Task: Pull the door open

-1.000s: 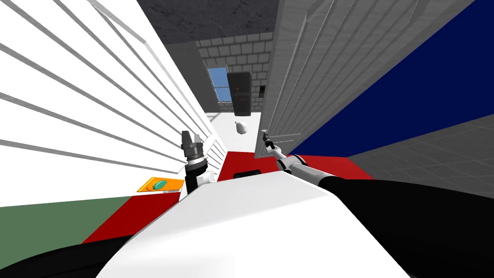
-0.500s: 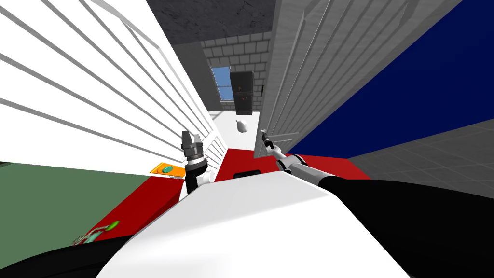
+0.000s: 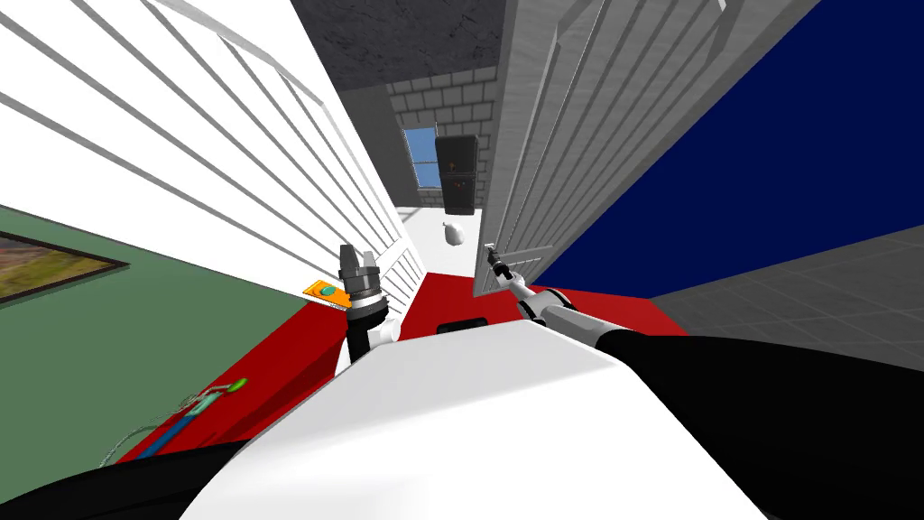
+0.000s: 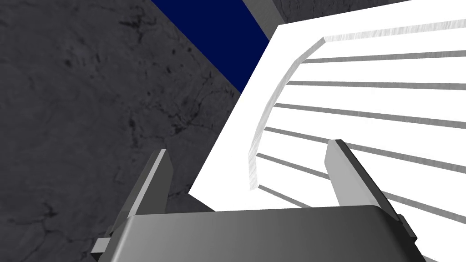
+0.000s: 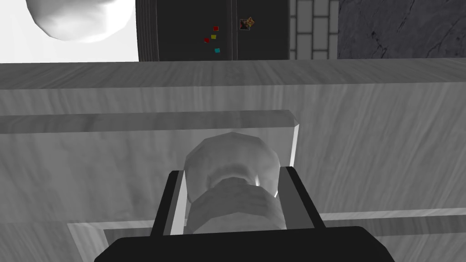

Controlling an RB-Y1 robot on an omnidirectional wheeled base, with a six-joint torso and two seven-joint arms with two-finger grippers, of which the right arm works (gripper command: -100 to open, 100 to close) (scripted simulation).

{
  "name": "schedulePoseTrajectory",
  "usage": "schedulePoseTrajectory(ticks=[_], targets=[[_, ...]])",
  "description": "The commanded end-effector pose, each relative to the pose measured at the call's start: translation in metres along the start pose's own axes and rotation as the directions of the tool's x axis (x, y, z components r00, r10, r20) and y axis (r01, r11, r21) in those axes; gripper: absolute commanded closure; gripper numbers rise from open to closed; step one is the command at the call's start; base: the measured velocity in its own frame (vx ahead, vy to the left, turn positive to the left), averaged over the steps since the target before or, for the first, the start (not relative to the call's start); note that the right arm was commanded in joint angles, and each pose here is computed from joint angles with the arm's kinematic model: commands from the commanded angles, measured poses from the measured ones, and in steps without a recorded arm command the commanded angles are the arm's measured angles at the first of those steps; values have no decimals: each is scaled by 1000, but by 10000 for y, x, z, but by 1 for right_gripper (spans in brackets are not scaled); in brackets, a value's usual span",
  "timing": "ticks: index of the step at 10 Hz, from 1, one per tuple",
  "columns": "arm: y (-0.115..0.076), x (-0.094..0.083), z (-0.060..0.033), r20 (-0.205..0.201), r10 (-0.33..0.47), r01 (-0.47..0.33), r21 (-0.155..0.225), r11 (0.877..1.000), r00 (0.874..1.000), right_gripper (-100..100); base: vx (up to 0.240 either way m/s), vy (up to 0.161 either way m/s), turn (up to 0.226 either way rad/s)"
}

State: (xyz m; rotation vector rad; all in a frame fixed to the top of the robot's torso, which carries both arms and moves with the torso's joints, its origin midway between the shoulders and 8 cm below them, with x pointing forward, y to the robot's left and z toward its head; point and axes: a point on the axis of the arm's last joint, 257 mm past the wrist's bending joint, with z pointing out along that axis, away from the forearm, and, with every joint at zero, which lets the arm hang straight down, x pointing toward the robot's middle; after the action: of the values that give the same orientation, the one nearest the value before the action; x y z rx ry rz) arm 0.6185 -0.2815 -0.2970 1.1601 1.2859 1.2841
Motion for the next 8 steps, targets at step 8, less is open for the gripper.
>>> schedulePoseTrajectory(ticks=[8], targets=[[-4,269,9,-86,0,0,0,1000,996,100,-165,-111,69]])
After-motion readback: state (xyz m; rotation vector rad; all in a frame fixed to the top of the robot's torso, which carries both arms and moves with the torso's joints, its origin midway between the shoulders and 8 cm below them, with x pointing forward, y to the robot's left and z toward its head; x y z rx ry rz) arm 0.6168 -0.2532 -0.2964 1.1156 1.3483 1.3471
